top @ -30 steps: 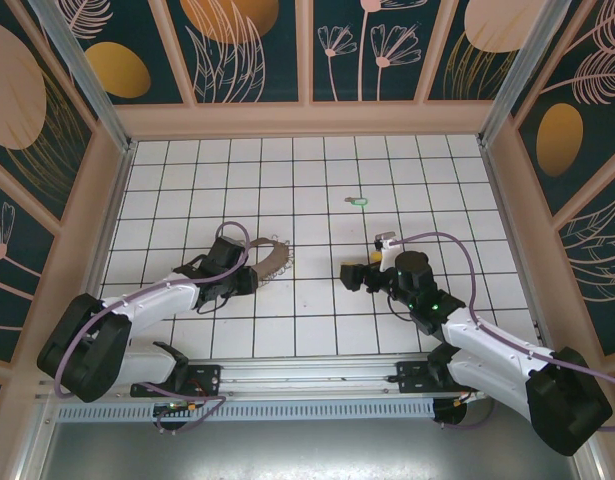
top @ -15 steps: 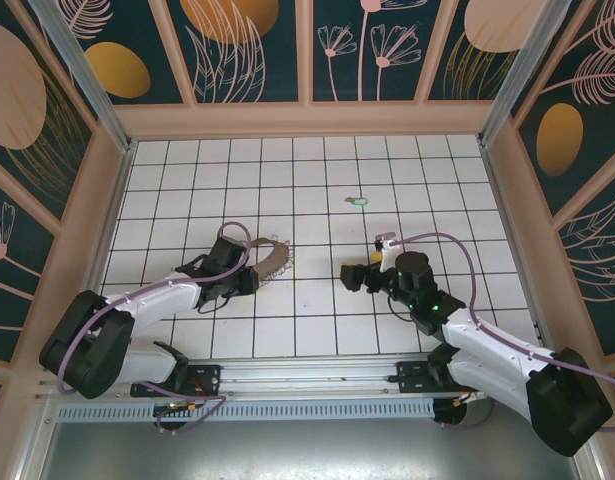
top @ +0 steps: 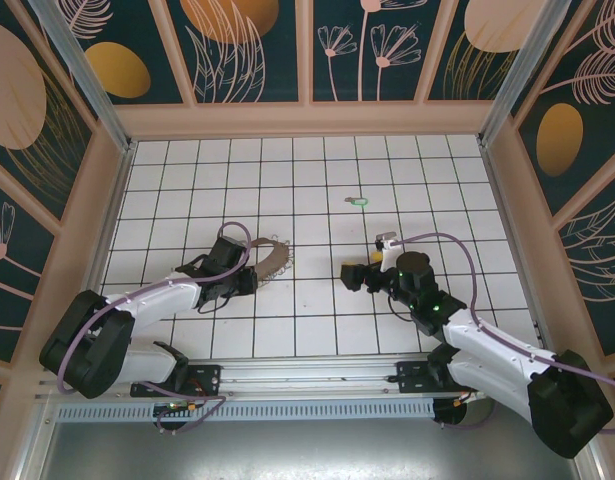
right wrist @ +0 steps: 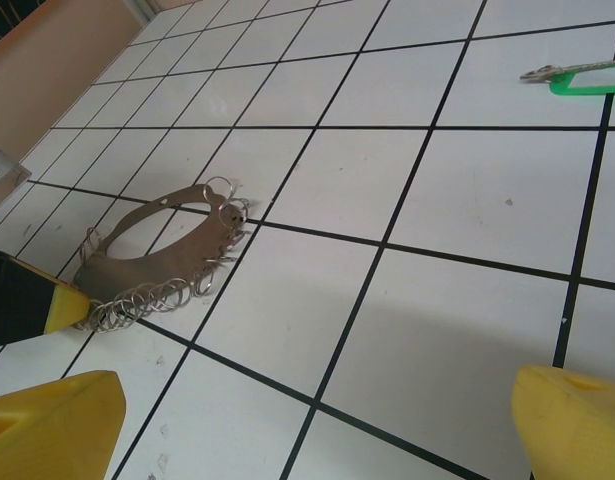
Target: Put the keys on the keyring
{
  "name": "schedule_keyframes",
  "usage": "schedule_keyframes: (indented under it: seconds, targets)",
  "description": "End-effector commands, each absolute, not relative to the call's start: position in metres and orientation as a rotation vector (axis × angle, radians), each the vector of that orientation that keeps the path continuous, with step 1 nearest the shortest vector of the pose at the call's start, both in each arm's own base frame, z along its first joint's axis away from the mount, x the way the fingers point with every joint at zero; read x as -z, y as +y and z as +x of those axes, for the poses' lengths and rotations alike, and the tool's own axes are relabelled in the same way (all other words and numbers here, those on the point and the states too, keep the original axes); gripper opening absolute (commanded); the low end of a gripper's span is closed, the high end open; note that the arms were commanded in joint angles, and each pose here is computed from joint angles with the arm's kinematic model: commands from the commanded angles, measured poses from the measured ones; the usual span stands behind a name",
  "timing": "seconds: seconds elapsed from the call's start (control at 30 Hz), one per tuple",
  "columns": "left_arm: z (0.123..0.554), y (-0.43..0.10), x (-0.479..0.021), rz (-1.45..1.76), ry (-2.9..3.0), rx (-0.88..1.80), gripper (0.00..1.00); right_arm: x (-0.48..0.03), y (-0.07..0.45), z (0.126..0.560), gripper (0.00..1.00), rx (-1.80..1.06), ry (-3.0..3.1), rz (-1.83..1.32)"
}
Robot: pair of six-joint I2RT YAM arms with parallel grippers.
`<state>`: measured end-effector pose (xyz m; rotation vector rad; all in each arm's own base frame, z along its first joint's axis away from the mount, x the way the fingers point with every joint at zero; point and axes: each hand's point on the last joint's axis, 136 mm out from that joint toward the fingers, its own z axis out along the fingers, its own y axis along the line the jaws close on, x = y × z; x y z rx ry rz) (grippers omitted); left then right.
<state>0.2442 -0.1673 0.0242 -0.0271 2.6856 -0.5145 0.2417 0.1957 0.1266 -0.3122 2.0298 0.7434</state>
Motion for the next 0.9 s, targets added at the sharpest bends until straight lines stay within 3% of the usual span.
schedule_keyframes:
  seconds: [0.0, 0.1, 0.87]
  targets:
    - [0.243, -0.171, -0.021, -0.002, 2.688, 0.528, 0.06, -0.132, 0.192, 0.243, 0.99, -0.718, 1.995, -0.314]
    - [0.244, -0.172, -0.025, 0.001, 2.682, 0.534, 0.0, -0.133, 0.191, 0.243, 0.99, -0.714, 1.991, -0.313]
    - [0.249, -0.184, -0.128, 0.262, 2.428, 0.629, 0.0, -0.179, 0.2, 0.23, 0.98, -0.814, 1.809, -0.409]
